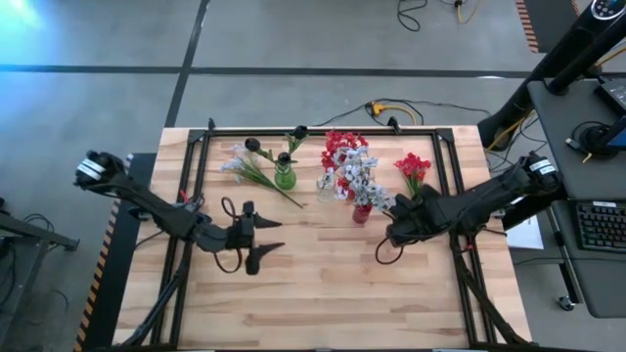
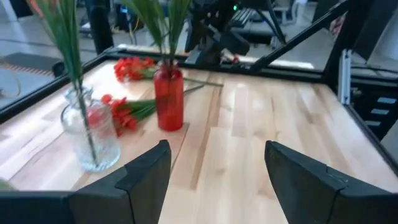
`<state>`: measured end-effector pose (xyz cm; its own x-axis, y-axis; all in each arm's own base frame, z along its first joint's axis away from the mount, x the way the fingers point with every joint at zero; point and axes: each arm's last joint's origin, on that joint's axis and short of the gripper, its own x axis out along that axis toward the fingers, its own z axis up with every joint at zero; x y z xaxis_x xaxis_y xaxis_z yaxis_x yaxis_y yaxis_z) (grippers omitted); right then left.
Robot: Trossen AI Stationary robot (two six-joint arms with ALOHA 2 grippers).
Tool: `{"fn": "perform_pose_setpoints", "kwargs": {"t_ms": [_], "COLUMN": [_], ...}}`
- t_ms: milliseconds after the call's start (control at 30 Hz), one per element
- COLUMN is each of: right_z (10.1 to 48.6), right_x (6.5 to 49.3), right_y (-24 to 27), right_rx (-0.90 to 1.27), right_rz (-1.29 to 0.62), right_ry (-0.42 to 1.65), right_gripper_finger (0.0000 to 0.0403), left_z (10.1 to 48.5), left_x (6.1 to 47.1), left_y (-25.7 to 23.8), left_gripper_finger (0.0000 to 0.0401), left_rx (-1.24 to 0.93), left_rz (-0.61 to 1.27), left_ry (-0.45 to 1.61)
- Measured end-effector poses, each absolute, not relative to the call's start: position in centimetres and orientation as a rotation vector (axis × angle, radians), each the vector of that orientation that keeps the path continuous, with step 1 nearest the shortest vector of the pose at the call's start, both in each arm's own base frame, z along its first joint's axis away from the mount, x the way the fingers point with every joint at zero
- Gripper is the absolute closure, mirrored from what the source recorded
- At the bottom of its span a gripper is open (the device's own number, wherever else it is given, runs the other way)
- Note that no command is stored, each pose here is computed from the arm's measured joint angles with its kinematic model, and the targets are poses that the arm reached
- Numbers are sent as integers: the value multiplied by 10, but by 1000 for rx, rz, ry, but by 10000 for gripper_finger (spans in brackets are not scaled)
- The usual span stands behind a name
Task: Sort flowers into vase by color
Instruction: Put the left orange flowers into the vase
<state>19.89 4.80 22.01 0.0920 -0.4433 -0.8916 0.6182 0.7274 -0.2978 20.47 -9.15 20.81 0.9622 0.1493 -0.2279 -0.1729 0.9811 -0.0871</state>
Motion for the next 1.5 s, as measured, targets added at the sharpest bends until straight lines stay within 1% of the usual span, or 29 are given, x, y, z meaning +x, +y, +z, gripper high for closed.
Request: {"fn": "perform_pose_setpoints", "kwargs": {"t_ms": [200, 367, 600, 767, 1000, 1133, 1500], "right_z": [212, 195, 180, 172, 155, 148, 145], "right_x": [197, 201, 201, 196, 192, 187, 182], "right_y": [41, 43, 43, 40, 39, 35, 17], "right_rx": [137, 90, 18, 11, 28, 37, 92], "right_rz": [-794, -664, -571, -584, -563, -591, -640], "right_ry": [1282, 1264, 1261, 1283, 1247, 1265, 1235], "right_gripper_finger": [209, 209, 209, 209, 209, 209, 209], "left_z": [205, 203, 203, 203, 204, 203, 202], "left_x": [202, 202, 202, 202, 202, 202, 201], "left_y": [-89, -90, -90, -90, -90, -90, -89], "left_gripper_finger": [159, 159, 159, 159, 159, 159, 159], "left_rx": [-96, -88, -88, -88, -88, -87, -74], "left_rz": [178, 180, 180, 180, 179, 180, 180], "left_ry": [262, 274, 274, 274, 274, 276, 290]}}
